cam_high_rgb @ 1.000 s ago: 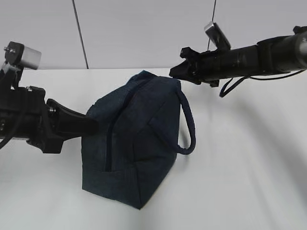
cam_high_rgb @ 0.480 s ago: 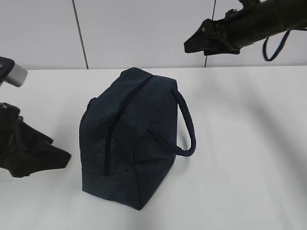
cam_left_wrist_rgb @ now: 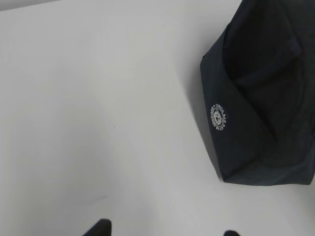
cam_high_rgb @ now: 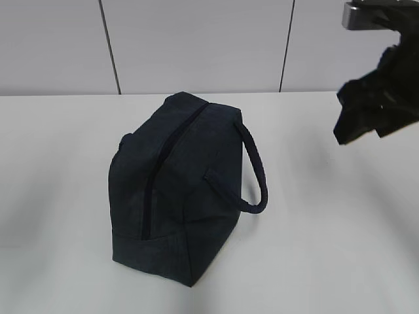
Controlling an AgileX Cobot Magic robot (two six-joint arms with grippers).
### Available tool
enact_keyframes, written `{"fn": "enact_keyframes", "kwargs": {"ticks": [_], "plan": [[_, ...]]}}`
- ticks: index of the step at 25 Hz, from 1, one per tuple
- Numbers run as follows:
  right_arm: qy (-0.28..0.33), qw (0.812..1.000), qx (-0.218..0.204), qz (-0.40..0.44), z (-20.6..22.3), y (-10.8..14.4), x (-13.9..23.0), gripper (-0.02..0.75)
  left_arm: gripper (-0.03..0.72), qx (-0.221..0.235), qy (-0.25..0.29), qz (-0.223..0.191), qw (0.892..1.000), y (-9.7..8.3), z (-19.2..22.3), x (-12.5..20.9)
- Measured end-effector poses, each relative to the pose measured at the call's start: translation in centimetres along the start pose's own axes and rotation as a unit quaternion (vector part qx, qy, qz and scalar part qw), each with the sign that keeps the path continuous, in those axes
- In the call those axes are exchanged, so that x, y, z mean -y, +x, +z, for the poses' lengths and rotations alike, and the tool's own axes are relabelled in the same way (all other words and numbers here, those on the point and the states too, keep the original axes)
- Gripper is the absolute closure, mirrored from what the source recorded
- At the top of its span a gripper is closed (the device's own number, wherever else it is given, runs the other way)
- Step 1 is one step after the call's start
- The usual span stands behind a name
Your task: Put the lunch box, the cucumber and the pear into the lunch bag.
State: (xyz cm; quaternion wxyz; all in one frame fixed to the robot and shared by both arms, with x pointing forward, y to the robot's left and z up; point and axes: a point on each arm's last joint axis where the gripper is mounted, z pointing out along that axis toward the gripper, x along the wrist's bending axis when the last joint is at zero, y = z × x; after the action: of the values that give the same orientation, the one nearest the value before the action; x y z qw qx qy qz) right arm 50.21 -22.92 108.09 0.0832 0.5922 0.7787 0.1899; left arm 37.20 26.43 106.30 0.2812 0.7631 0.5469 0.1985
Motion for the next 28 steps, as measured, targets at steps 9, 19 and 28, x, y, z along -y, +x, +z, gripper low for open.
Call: {"fn": "enact_keyframes", "kwargs": {"ticks": [9, 19, 28], "plan": [[-0.087, 0.995, 0.043, 0.003, -6.4, 0.5, 13.5, 0.253, 0.34, -0.022, -0.064, -0.015, 0.998, -0.5, -6.6, 4.5], [-0.281, 0.956, 0.083, 0.015, -10.7, 0.2, 27.3, 0.254, 0.346, -0.057, -0.099, -0.028, 0.993, -0.3, -8.3, 8.9], [-0.275, 0.956, 0.106, 0.012, -8.7, -0.4, 28.4, 0.256, 0.346, -0.062, -0.185, -0.025, 0.98, -0.6, -9.2, 11.9]]}}
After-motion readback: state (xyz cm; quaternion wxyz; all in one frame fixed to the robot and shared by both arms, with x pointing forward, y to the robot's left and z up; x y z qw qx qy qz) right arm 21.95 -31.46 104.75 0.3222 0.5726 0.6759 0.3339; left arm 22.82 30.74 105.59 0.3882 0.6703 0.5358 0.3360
